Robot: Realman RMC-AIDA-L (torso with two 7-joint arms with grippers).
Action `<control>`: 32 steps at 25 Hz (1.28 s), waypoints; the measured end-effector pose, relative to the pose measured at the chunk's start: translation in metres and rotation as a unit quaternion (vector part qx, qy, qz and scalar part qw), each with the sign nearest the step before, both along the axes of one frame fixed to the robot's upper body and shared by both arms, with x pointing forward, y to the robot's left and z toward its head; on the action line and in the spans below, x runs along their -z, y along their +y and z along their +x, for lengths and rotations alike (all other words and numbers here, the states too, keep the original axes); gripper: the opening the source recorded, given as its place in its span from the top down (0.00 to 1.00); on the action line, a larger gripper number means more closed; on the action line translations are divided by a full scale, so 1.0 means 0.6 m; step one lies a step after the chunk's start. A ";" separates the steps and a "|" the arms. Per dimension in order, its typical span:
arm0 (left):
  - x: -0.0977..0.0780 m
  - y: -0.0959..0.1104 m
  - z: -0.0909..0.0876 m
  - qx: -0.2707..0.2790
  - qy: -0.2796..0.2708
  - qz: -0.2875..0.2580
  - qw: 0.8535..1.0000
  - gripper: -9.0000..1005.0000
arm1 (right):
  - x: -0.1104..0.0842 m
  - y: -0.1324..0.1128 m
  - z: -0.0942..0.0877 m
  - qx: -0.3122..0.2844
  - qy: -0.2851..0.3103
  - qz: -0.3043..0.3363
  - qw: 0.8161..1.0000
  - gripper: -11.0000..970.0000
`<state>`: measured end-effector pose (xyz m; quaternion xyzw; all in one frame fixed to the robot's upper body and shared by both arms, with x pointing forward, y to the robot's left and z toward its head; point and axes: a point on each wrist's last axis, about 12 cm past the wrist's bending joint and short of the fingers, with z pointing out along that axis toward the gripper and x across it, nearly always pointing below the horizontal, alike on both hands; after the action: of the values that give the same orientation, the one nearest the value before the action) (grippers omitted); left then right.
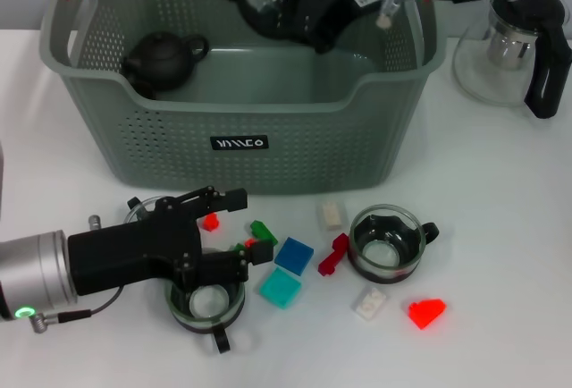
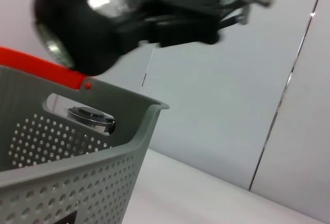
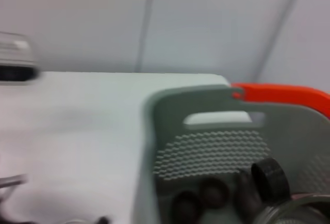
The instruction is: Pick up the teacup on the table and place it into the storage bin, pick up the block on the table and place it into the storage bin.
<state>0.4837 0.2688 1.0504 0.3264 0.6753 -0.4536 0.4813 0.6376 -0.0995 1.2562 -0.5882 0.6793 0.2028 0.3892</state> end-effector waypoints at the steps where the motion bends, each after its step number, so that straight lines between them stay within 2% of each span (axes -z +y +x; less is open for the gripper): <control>1: -0.001 0.000 0.000 0.000 -0.001 -0.001 1.000 0.13 | 0.009 -0.001 0.011 0.016 0.003 0.003 1.000 0.94; 5: -0.004 -0.001 0.000 0.005 -0.008 -0.007 1.000 0.13 | 0.041 -0.003 0.047 0.067 0.013 0.006 0.998 0.94; 10: -0.008 -0.003 0.003 0.009 -0.013 -0.009 1.000 0.13 | 0.071 -0.004 0.066 0.107 0.010 -0.001 0.994 0.94; 17: -0.013 -0.006 0.004 0.019 -0.018 -0.017 1.000 0.13 | 0.110 -0.001 0.070 0.126 0.000 -0.014 0.992 0.94; 32: -0.015 -0.003 0.005 0.015 -0.020 -0.018 1.000 0.13 | 0.128 -0.006 0.066 0.124 0.006 -0.040 0.991 0.94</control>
<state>0.4866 0.2669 1.0591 0.3366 0.6522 -0.4662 0.4939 0.6774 -0.1031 1.1792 -0.5129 0.7570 0.1296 0.3836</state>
